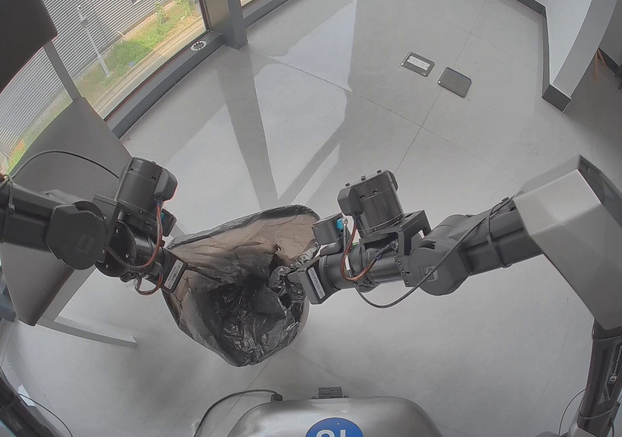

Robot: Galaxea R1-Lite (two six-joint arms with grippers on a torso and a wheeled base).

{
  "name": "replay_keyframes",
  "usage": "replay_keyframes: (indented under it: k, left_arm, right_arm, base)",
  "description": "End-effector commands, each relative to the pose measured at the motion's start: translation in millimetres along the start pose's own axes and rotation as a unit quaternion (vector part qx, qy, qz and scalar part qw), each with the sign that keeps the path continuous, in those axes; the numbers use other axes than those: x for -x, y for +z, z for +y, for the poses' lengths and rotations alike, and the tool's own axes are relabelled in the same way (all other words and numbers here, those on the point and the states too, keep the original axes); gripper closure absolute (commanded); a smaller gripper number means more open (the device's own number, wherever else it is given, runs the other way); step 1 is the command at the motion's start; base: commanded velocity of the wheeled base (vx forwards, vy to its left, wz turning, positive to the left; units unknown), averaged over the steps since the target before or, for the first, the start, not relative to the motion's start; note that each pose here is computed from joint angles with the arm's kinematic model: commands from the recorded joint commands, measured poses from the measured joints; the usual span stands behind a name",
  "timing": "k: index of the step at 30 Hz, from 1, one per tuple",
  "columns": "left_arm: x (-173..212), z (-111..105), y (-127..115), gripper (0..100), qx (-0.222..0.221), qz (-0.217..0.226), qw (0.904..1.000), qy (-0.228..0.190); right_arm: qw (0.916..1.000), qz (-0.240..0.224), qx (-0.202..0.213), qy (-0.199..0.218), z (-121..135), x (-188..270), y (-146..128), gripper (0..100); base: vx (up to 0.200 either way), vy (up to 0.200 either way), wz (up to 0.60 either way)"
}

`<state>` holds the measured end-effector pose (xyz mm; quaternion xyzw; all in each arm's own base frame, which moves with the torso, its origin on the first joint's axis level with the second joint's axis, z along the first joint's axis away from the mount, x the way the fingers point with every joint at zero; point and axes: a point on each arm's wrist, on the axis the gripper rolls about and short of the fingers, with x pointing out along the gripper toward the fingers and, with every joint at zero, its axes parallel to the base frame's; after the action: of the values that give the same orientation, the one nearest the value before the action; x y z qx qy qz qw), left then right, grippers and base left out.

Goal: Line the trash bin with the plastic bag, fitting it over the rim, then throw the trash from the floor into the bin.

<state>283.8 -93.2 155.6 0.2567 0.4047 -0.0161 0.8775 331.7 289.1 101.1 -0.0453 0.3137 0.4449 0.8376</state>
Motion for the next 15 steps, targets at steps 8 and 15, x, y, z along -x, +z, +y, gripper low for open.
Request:
replay_keyframes:
  k: [8,15]
  left_arm:
    - [-34.3,-10.3,-0.9,100,-0.005,0.024,0.9997,0.0]
    - [-44.1,-5.3,-3.8,100,0.003,0.04,0.9992,0.006]
  right_arm:
    - [0.9994,0.033,0.006,0.001,3.1,-32.0,-20.0,100]
    - [0.9974,0.05,0.045,-0.027,-30.1,-13.4,-29.5,100]
  base:
    - [0.0,0.0,0.0]
    - [0.0,0.0,0.0]
